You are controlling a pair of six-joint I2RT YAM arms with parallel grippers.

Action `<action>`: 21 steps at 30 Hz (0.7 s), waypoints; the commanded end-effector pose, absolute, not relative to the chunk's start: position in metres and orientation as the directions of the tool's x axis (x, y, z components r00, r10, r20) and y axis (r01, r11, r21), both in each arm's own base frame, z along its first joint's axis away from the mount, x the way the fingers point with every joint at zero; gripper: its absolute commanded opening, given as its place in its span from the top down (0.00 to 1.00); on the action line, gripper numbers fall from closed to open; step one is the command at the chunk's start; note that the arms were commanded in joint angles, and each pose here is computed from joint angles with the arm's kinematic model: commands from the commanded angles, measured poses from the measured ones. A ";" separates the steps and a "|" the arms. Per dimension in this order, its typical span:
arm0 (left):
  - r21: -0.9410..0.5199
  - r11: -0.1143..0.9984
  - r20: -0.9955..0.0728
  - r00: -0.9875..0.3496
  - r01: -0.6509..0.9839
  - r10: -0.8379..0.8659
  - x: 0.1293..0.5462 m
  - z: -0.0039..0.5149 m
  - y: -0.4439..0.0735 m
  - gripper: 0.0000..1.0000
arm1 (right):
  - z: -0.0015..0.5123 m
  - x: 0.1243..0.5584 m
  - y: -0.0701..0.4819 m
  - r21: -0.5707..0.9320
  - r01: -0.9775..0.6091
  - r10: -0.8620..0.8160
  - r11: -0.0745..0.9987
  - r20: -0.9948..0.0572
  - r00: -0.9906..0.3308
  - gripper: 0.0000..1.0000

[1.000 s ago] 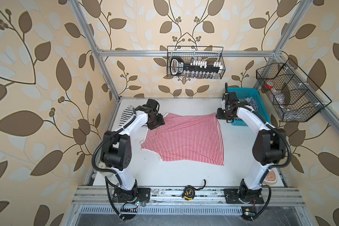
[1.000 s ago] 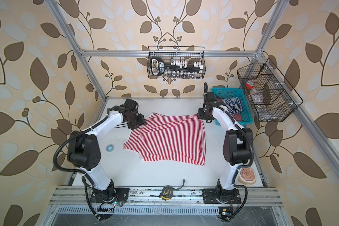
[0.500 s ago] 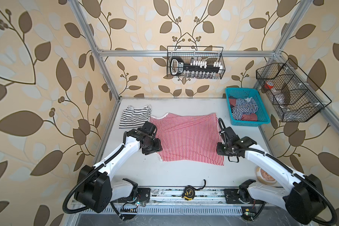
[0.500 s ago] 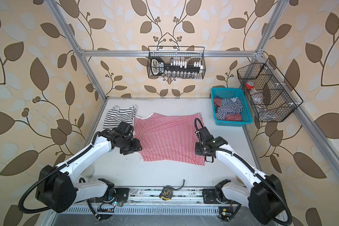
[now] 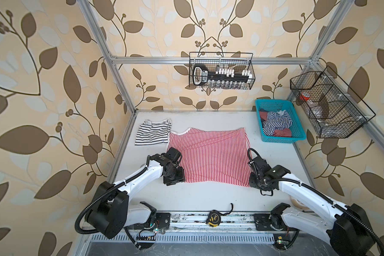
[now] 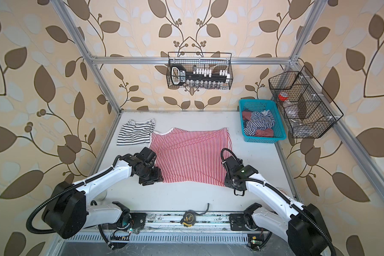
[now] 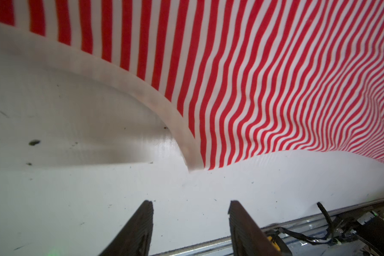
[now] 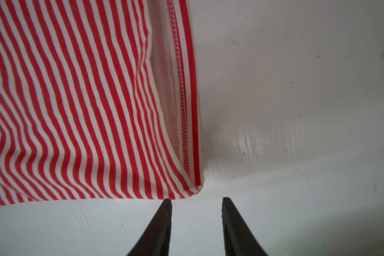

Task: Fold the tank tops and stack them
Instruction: 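Release the far edges and move both grippers to the tank top's near hem, then grasp the red-and-white tank top's near hem corners with both grippers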

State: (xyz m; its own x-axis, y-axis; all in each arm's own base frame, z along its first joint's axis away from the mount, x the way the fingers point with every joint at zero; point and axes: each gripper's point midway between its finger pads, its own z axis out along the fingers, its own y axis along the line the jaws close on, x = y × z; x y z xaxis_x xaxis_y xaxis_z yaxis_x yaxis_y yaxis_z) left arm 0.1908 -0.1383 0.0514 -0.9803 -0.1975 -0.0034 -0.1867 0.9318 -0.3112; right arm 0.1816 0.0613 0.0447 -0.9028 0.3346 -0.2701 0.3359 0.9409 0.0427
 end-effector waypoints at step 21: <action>-0.250 0.935 0.048 -0.968 -0.251 -0.247 0.191 0.024 -0.136 0.52 | 0.017 0.175 0.064 0.124 0.384 0.401 0.915 -0.166 -0.901 0.62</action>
State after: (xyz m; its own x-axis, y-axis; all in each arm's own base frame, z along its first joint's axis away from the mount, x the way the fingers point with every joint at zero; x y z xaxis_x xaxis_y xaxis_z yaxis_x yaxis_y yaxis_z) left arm 0.1899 -0.1370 0.0261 -0.9691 -0.2398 0.0584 -0.2467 0.9319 -0.2661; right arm 0.1751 0.0644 0.0162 -0.8988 0.4022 -0.1745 0.3839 0.9142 0.1294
